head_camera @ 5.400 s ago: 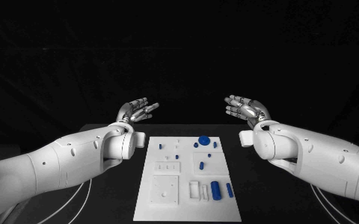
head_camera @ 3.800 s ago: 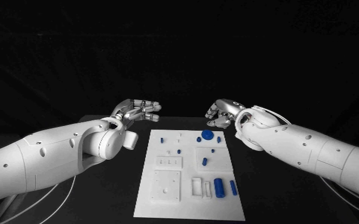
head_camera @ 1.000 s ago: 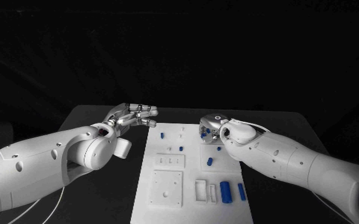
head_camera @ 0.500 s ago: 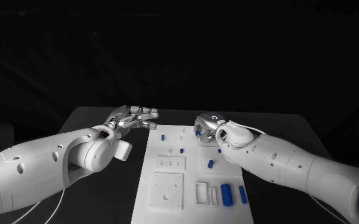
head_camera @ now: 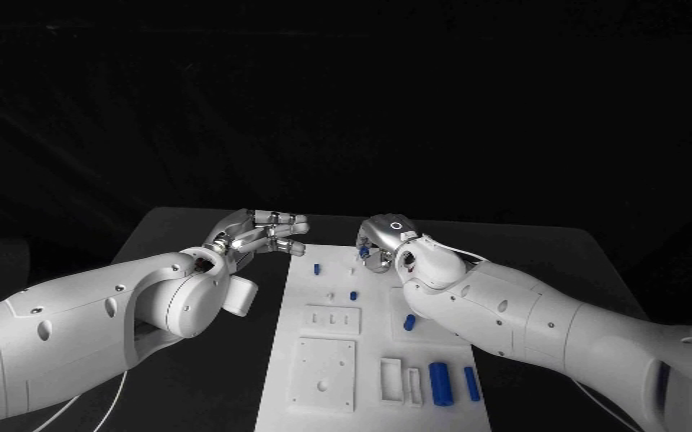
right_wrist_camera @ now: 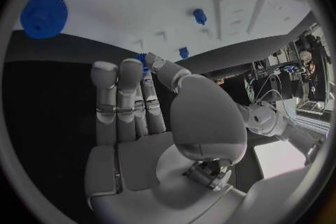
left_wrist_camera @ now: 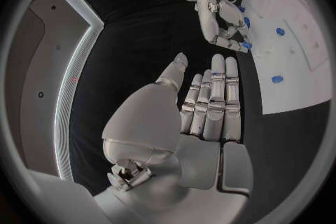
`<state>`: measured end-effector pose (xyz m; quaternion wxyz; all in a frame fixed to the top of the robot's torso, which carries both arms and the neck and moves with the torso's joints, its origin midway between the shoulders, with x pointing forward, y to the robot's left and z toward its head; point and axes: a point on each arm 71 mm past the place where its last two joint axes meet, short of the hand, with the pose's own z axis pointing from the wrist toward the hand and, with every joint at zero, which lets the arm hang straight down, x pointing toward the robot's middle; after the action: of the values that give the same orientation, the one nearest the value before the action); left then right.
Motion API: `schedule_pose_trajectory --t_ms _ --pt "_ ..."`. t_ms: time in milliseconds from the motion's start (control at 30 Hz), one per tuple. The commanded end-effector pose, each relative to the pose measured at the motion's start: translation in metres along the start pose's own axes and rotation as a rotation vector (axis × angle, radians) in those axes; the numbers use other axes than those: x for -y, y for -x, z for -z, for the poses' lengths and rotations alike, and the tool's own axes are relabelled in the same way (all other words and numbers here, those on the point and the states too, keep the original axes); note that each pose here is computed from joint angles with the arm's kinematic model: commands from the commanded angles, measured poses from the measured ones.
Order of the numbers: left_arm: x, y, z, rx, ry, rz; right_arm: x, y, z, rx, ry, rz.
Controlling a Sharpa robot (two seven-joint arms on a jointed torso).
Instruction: Assemble the parts on the task board
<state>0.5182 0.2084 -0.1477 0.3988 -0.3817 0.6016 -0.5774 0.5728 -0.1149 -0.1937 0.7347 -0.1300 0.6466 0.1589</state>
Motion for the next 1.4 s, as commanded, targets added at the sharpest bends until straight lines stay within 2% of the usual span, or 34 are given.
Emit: schedule_pose_trajectory --t_ms 33,600,1400 --pt "0.0017 -0.0038 -0.0007 -0.021 -0.007 0.012 -0.0014 0.0027 -0.0024 0.043 -0.025 0.020" --pt "0.0080 -0.0079 -0.0022 -0.032 -0.017 0.011 -0.0083 -0.0011 -0.0096 0.036 -0.031 0.025" --pt "0.0106 -0.0083 -0.0028 -0.034 -0.021 0.010 0.0005 -0.0070 -0.0090 -0.014 -0.054 0.046"
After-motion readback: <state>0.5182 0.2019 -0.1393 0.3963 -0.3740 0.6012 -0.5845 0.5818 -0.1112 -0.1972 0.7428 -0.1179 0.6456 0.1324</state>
